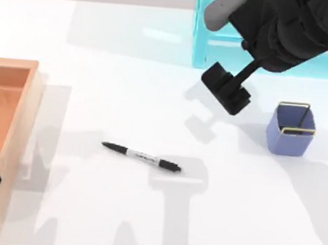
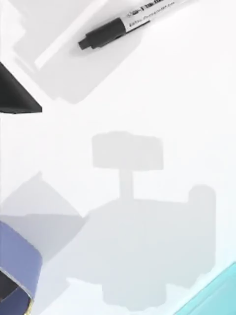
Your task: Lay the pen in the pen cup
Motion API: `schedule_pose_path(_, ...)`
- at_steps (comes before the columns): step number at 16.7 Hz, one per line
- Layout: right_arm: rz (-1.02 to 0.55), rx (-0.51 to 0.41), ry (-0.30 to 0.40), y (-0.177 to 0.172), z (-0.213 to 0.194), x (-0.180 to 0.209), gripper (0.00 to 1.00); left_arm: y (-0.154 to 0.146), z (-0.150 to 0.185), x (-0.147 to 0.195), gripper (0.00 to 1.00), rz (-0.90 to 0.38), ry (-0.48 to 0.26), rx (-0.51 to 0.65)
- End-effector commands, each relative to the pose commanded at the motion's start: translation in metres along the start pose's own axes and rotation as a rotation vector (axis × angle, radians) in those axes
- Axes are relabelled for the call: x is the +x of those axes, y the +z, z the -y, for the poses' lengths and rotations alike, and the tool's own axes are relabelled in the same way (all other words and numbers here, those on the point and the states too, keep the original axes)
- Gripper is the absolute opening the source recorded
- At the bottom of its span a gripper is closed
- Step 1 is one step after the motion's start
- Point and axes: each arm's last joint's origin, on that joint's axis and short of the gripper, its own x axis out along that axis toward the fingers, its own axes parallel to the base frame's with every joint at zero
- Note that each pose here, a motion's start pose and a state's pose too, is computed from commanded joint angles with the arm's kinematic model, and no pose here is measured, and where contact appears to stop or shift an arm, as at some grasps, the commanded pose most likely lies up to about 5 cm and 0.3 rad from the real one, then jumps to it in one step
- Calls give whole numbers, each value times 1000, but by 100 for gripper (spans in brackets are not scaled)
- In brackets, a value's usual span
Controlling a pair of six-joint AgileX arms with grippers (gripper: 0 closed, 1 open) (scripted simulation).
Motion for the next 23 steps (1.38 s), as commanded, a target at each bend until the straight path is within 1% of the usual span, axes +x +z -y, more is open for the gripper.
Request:
schedule_pose_path(2, -97, -106, 47, 28, -24, 32, 100, 0, 0, 0, 100, 0, 0, 0)
schedule_pose_path(5, -225, -253, 105, 55, -66, 78, 100, 0, 0, 0, 100, 0, 0, 0)
schedule_pose_path(8, -324, -367, 143, 65, -104, 116, 100, 0, 0, 0, 100, 0, 0, 0)
schedule_pose_path(10, -369, -419, 159, 67, -122, 133, 100, 0, 0, 0, 100, 0, 0, 0)
schedule_pose_path(13, -395, -448, 167, 67, -133, 143, 100, 0, 0, 0, 100, 0, 0, 0)
schedule_pose_path(19, -398, -445, 168, 65, -132, 149, 100, 0, 0, 0, 100, 0, 0, 0)
schedule_pose_path(21, -398, -448, 168, 58, -134, 166, 100, 0, 0, 0, 100, 0, 0, 0)
schedule_pose_path(23, -391, -447, 167, 49, -136, 191, 100, 0, 0, 0, 100, 0, 0, 0)
